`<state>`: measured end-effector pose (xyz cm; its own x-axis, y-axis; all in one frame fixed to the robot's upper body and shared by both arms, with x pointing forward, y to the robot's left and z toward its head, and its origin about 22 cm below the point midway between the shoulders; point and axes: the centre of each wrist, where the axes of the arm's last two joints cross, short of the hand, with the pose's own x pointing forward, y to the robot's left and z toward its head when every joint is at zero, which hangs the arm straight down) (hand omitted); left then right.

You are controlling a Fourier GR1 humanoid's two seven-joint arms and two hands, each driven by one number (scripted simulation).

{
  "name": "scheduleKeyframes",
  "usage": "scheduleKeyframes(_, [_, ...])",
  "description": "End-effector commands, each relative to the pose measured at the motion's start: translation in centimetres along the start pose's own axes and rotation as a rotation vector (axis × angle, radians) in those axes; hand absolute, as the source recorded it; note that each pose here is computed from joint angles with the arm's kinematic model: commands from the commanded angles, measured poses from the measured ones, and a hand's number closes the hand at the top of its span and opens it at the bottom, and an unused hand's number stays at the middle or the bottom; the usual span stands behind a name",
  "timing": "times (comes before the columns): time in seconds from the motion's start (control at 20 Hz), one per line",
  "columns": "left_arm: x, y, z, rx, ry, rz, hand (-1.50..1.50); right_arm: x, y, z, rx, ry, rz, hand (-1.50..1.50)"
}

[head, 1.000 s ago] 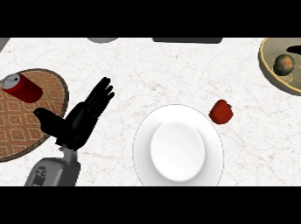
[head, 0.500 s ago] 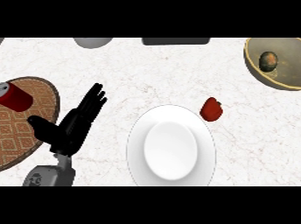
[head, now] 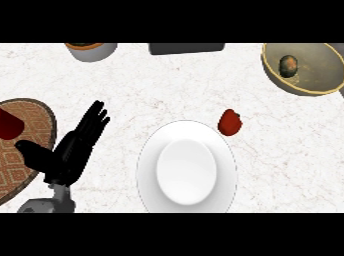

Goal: Pick the squash from the plate and place it in the bowl

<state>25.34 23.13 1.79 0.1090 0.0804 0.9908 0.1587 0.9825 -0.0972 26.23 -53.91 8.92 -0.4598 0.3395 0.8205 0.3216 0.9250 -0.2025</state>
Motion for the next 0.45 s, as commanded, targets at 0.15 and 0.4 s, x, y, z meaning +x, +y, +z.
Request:
scheduleKeyframes(0.15, [-0.2,1.1,0.4,0.051,-0.002,0.006,0.00,0.6,-4.5,12.2,0.089,0.023,-0.065,1.50])
scheduleKeyframes(0.4, [0.3,0.5,0.6,0.036,-0.020,0.011,0.00,1.4,-2.8,21.0,0.179,0.137,-0.085,1.50])
